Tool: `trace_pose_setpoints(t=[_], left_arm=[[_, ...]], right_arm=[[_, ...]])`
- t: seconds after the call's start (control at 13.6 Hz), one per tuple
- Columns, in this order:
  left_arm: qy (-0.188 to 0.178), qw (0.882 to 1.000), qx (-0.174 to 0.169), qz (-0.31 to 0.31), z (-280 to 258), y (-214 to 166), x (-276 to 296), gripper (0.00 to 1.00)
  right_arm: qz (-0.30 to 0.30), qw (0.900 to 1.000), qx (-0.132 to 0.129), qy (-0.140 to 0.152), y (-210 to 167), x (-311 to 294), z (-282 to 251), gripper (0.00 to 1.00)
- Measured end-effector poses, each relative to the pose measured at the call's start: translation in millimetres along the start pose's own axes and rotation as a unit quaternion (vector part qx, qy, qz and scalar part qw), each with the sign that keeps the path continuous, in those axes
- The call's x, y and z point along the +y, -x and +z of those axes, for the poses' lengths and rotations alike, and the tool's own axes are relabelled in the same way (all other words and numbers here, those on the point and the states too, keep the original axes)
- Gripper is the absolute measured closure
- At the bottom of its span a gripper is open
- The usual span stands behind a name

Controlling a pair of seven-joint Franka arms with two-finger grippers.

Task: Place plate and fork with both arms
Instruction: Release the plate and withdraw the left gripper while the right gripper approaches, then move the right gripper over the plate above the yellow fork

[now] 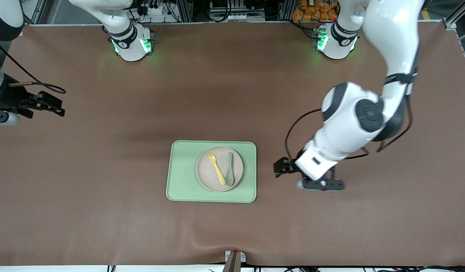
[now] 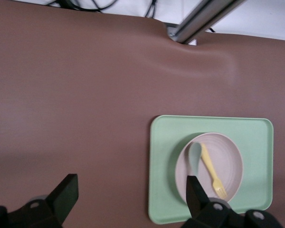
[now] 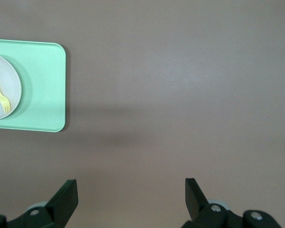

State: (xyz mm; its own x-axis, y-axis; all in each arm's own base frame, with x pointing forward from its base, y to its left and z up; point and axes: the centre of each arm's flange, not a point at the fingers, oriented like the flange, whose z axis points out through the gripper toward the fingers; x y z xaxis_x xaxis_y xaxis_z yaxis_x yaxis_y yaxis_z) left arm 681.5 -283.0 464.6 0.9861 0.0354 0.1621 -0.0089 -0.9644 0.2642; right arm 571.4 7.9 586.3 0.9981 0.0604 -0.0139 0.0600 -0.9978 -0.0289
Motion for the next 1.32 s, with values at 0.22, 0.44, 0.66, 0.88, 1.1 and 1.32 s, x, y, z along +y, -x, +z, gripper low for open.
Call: trace_pose_setpoints(t=[0.22,0.44,0.66,0.88,1.1,1.32], left_arm=[[-0.055,0.998,-0.017,0.001,-75.7,0.5,-46.9,0.0],[-0.081,0.996,-0.037,-0.009,-153.4,13.7,-92.4,0.0],[-0.096,0.994,-0.052,-0.016,-202.2,28.3,-127.2,0.0],[-0.109,0.991,-0.07,-0.025,-244.1,47.3,-156.1,0.0],[-0.118,0.99,-0.069,-0.031,-280.1,64.3,-178.3,0.0],[-0.126,0.989,-0.079,-0.002,-294.9,78.2,-213.6,0.0]], right_arm=[[-0.038,0.999,0.006,-0.008,-18.7,-45.7,14.7,0.0],[-0.069,0.997,0.011,-0.04,-45.8,-96.6,56.4,0.0],[-0.105,0.993,0.02,-0.047,-71.2,-153.1,115.2,0.0],[-0.135,0.99,0.013,-0.048,-83.8,-202.4,180.1,0.0],[-0.157,0.986,0.027,-0.051,-88.5,-251.5,234.1,0.0],[-0.165,0.984,0.036,-0.053,-95.7,-282.8,270.3,0.0]])
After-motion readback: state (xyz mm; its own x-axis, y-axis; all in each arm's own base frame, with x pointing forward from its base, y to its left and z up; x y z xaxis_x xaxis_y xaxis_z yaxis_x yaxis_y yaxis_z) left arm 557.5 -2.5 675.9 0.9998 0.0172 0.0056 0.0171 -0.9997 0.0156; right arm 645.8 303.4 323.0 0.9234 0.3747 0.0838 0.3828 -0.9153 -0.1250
